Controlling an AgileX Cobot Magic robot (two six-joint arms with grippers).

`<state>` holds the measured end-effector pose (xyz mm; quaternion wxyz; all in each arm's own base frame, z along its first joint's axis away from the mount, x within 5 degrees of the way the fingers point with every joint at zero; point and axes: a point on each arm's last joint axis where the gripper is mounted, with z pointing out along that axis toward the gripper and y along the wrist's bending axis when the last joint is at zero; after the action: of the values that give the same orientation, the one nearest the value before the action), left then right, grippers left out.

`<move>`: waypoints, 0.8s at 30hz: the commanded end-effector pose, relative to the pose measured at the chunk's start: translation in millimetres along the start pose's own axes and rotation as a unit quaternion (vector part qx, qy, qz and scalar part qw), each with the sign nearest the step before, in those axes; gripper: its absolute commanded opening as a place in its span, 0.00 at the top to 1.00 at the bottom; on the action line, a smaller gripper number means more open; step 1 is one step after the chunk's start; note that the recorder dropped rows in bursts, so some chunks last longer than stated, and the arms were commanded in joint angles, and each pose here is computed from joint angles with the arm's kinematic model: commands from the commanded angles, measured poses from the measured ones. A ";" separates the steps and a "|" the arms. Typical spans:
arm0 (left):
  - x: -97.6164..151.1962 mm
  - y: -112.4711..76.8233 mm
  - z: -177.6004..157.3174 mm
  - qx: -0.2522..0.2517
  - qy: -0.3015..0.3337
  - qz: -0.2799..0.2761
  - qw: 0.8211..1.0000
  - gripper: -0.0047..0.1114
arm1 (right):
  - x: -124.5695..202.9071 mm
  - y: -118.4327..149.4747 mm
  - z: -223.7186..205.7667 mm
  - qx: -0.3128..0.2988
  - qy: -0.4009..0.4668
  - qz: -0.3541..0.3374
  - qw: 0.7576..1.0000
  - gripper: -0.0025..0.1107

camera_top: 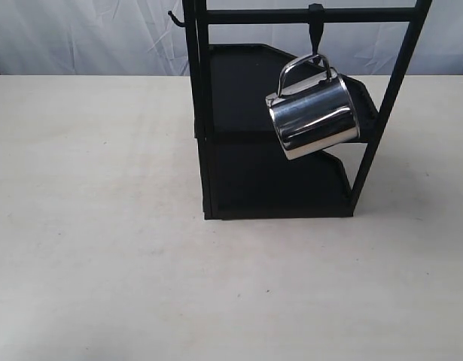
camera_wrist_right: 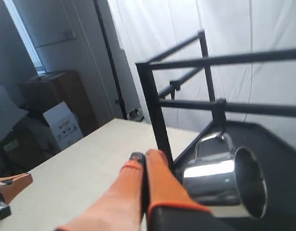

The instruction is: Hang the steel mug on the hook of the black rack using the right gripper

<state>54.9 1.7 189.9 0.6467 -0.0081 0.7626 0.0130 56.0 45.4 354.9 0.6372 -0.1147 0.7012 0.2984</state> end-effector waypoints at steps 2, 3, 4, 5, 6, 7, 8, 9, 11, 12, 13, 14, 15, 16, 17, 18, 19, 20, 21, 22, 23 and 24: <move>-1.6 -0.3 0.2 0.003 -0.006 -0.001 1.000 0.96 | 33.7 -20.2 0.5 0.038 -0.043 -0.081 0.995 0.97; -1.6 -0.3 0.2 0.003 -0.006 -0.001 1.000 0.96 | 45.0 -27.7 3.0 0.060 -0.043 -0.078 0.994 0.97; -1.6 -0.3 0.2 0.003 -0.006 -0.001 1.000 0.96 | 57.1 -35.4 5.4 0.081 -0.040 -0.076 0.993 0.97; -1.6 -0.3 0.2 0.003 -0.006 -0.001 1.000 0.96 | 66.9 -41.5 6.7 0.098 -0.038 -0.074 0.992 0.97; -1.6 -0.3 0.2 0.003 -0.006 -0.001 1.000 0.96 | 79.3 -48.7 7.6 0.118 -0.032 -0.072 0.990 0.97; -1.6 -0.3 0.2 0.003 -0.006 -0.001 1.000 0.96 | 90.6 -54.7 7.9 0.135 -0.023 -0.070 0.988 0.97; -1.6 -0.3 0.2 0.003 -0.006 -0.001 1.000 0.96 | 98.8 -58.9 7.1 0.148 -0.016 -0.069 0.986 0.97; -1.6 -0.3 0.2 0.003 -0.006 -0.001 1.000 0.96 | 109.3 -62.7 6.2 0.159 0.000 -0.065 0.985 0.97; -1.6 -0.3 0.2 0.003 -0.006 -0.001 1.000 0.96 | 118.2 -66.8 2.4 0.177 0.001 -0.057 0.983 0.97; -1.6 -0.3 0.2 0.003 -0.006 -0.001 1.000 0.96 | 119.5 -67.5 0.1 0.183 -0.005 -0.057 0.981 0.97; -1.6 -0.3 0.2 0.003 -0.006 -0.001 1.000 0.96 | 120.0 -68.2 -2.6 0.192 -0.014 -0.059 0.979 0.97; -1.6 -0.3 0.2 0.003 -0.006 -0.001 1.000 0.96 | 121.4 -69.3 -5.6 0.203 -0.022 -0.068 0.977 0.97; -1.6 -0.3 0.2 0.003 -0.006 -0.001 1.000 0.96 | 121.6 -69.9 -8.1 0.212 -0.031 -0.076 0.974 0.97; -1.6 -0.3 0.2 0.003 -0.006 -0.001 1.000 0.96 | 121.5 -70.4 -11.2 0.223 -0.042 -0.089 0.970 0.97; -1.6 -0.3 0.2 0.003 -0.006 -0.001 1.000 0.96 | 122.7 -71.2 -14.2 0.235 -0.051 -0.103 0.965 0.97; -1.6 -0.3 0.2 0.003 -0.006 -0.001 1.000 0.96 | 123.8 -71.7 -16.4 0.244 -0.057 -0.114 0.961 0.97; -1.6 -0.3 0.2 0.003 -0.006 -0.001 1.000 0.96 | 125.1 -72.3 -19.0 0.254 -0.067 -0.122 0.957 0.97; -1.6 -0.3 0.2 0.003 -0.006 -0.001 1.000 0.96 | 127.2 -73.0 -21.1 0.263 -0.074 -0.125 0.954 0.97; -1.6 -0.3 0.2 0.003 -0.006 -0.001 1.000 0.96 | 128.3 -73.3 -22.7 0.270 -0.080 -0.126 0.951 0.97; -1.6 -0.3 0.2 0.003 -0.006 -0.001 1.000 0.96 | 128.3 -74.0 -23.1 0.277 -0.081 -0.126 0.949 0.97; -1.6 -0.3 0.2 0.003 -0.006 -0.001 1.000 0.96 | 128.5 -74.3 -23.3 0.280 -0.080 -0.124 0.949 0.97; -1.6 -0.3 0.2 0.003 -0.006 -0.001 1.000 0.96 | 127.9 -74.5 -23.6 0.283 -0.084 -0.123 0.948 0.97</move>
<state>54.9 1.7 189.9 0.6467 -0.0081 0.7626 0.0130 57.0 2.8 212.7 0.7264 0.0050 0.6865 0.0328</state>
